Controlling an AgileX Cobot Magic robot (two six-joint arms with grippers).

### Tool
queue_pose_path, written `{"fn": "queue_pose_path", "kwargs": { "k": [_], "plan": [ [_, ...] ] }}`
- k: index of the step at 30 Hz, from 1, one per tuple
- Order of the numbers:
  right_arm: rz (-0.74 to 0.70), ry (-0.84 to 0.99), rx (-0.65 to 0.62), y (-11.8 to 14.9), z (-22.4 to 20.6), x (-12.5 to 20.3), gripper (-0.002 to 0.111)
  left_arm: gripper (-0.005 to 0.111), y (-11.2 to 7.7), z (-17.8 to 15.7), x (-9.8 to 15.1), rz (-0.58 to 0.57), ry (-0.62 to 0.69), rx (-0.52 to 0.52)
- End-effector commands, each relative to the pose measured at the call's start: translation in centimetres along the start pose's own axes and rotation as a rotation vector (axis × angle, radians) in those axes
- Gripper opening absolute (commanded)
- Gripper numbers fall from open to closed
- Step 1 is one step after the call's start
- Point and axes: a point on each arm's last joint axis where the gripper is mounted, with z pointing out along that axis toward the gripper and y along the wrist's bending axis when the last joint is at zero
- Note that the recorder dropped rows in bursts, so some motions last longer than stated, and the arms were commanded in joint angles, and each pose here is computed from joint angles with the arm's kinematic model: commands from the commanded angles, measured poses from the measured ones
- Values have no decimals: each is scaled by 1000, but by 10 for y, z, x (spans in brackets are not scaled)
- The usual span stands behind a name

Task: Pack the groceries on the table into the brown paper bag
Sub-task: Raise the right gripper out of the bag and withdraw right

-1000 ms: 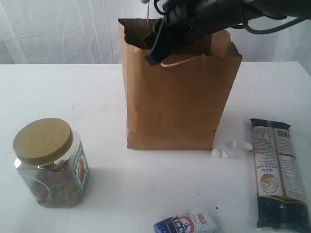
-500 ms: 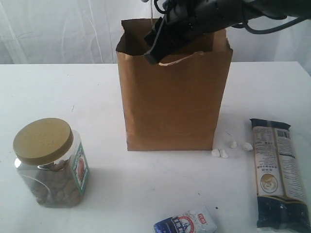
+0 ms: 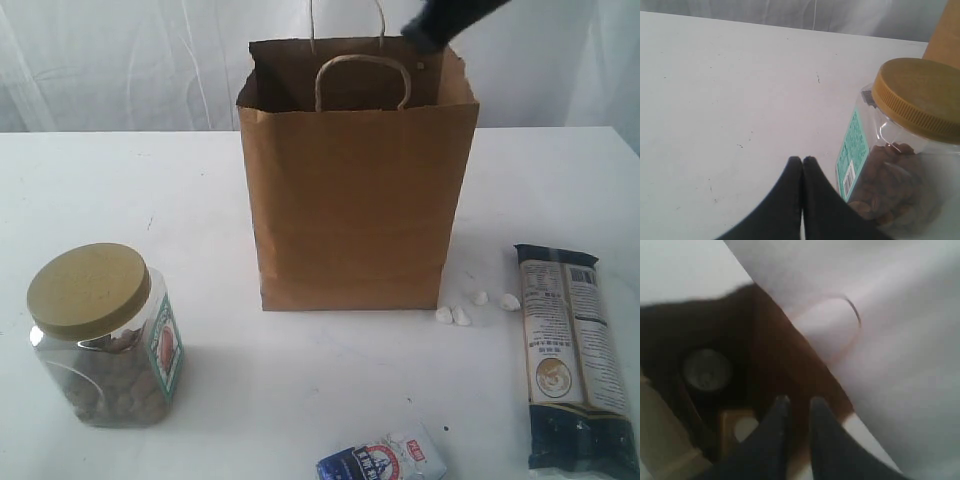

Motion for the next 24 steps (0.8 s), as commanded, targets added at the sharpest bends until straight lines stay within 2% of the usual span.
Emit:
{"fn": "queue_pose_path", "kwargs": {
  "k": [1,6,13,18,24],
  "plan": [
    [196,192,215,-33,-5,32,1,0,0,0,1,-3,-1,8],
    [533,181,380,-62,-13,63,0,0,0,0,1,-3,-1,8],
    [800,131,450,-61,1,121,0,0,0,0,1,-3,-1,8],
    [946,71,432,-32,8,165,0,0,0,0,1,-3,-1,8],
    [958,-10,375,15,-4,197,0,0,0,0,1,-3,-1,8]
  ]
}}
